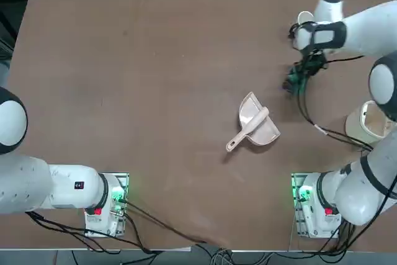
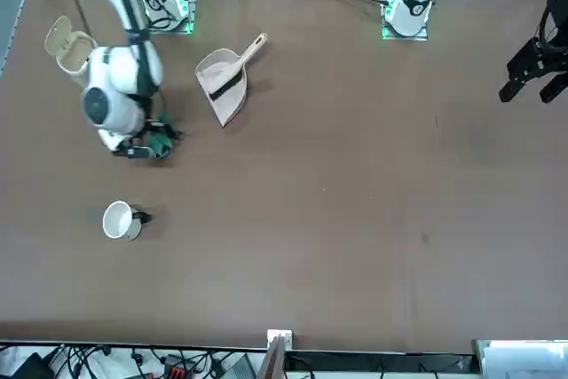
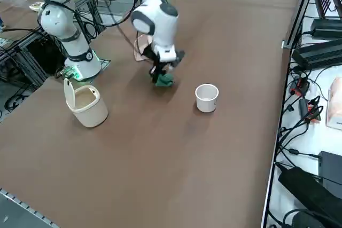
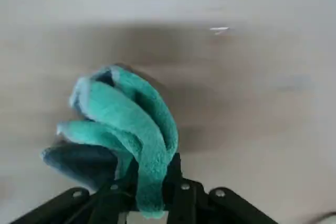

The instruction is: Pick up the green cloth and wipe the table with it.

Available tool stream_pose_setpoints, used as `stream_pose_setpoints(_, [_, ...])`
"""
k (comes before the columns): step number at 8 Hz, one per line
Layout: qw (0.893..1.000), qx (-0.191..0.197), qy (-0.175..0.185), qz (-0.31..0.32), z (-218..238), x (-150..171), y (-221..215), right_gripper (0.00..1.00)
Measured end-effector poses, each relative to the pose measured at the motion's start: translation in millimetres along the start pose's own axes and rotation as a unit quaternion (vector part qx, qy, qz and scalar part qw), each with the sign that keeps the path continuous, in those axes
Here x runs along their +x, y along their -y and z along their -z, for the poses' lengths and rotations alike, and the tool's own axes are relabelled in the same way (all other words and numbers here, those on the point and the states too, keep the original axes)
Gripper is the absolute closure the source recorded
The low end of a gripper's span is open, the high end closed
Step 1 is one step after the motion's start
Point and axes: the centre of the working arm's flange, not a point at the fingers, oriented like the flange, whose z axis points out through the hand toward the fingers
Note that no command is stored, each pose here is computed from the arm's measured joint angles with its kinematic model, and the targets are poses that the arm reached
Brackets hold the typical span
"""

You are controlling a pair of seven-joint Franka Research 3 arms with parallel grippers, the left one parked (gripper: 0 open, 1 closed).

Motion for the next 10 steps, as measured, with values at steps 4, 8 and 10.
stream_pose_setpoints(4, [0.994, -0.040, -0.027, 0.094, -3, -16, -160, 0.92])
stream_pose_setpoints(8, [0.994, -0.045, -0.032, 0.099, 25, 2, -153, 0.92])
stream_pose_setpoints(10, [0.998, -0.039, -0.020, 0.041, 26, 13, -89, 0.92])
